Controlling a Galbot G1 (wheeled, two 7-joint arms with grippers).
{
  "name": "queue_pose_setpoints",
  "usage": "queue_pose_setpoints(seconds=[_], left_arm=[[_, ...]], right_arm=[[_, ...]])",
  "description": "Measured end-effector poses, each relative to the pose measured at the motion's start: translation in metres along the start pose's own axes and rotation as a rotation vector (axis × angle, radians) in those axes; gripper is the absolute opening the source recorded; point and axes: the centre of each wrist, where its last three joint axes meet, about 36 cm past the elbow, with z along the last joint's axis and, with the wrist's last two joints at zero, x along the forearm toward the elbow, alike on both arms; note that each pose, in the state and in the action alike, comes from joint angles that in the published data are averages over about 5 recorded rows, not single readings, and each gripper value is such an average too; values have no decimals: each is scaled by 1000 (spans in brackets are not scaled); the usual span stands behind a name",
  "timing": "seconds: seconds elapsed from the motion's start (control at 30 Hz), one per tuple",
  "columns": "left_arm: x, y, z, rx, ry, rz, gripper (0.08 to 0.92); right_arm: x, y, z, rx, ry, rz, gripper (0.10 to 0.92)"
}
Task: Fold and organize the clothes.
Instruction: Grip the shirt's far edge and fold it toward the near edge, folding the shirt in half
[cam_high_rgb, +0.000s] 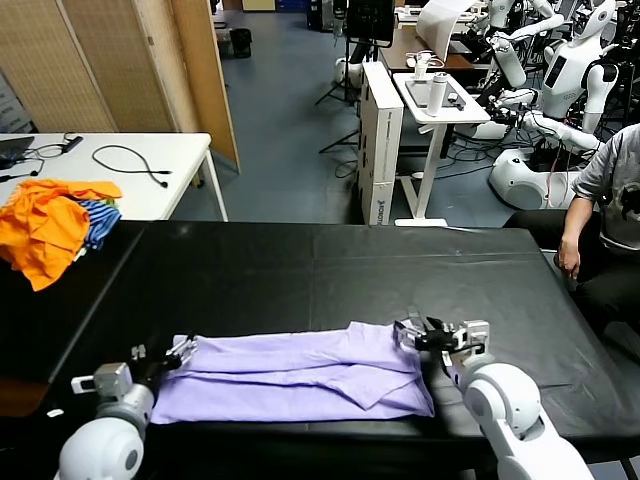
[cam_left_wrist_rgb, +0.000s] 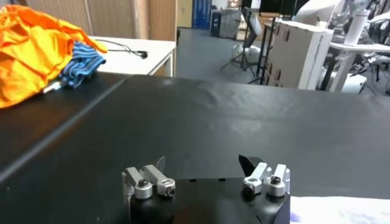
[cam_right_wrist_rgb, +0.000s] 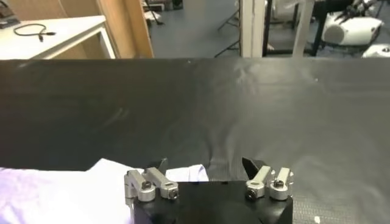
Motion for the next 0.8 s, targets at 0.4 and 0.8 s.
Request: queue_pose_setpoints(seconds=[0.4,0.8], left_arm=[[-4,0,6,12,35,28,309],[-11,-8,1,-29,-4,48,147]], right_arm=[[0,1,5,-5,6,3,522],[-3,8,12,-44,-52,41,141]])
